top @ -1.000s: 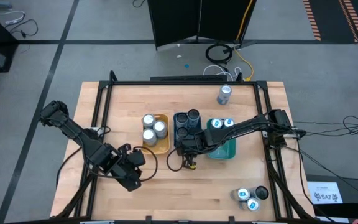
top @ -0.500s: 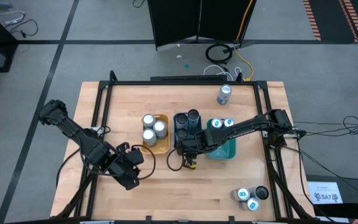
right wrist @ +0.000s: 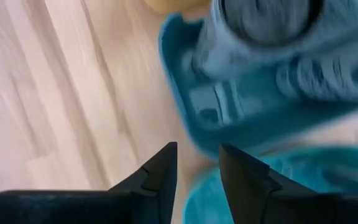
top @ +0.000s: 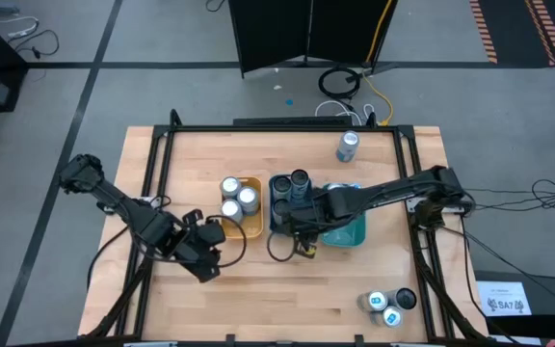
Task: Sort soda cans
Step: Put the blue-white soda can into the yellow bin
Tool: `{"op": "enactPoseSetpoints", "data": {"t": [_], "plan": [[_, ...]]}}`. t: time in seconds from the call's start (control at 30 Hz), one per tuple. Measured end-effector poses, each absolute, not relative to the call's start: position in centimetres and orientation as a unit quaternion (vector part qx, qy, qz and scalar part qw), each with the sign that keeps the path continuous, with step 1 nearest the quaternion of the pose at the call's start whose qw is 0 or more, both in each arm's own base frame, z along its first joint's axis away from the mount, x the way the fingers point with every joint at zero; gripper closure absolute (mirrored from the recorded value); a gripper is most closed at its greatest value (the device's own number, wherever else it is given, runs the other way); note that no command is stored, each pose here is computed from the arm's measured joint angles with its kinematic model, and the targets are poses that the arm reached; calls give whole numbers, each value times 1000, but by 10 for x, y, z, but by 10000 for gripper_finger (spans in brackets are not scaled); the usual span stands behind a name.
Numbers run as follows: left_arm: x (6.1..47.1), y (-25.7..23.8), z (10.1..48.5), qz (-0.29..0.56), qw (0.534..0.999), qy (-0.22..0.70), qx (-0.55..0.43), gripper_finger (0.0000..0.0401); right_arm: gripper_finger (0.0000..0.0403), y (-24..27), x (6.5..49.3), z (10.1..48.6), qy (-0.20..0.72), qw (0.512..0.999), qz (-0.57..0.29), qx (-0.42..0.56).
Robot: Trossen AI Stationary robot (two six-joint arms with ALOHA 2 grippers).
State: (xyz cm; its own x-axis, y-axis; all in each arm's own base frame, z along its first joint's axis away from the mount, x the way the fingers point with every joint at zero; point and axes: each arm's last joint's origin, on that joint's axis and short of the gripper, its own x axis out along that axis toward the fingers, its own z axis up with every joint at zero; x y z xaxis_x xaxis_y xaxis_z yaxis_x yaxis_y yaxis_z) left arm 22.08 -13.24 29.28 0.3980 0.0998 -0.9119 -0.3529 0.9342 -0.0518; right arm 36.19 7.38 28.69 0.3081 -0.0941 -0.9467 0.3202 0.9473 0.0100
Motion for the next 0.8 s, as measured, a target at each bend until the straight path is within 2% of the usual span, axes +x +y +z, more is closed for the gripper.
{"op": "enactPoseSetpoints", "data": {"t": [0.2,0.4,0.57,0.67,0.8], "plan": [[227,-116,292,160,817,541,-119,248,300,97,334,299,587,781,-184,106],[235,-100,292,154,813,550,-109,248,300,142,311,297,553,788,-246,113],[241,-87,292,143,815,556,-85,248,300,175,292,298,500,790,-299,190],[242,-82,292,127,814,563,-71,248,300,193,288,299,473,788,-298,259],[245,-77,292,120,816,563,-56,248,300,208,287,301,445,796,-276,305]]}}
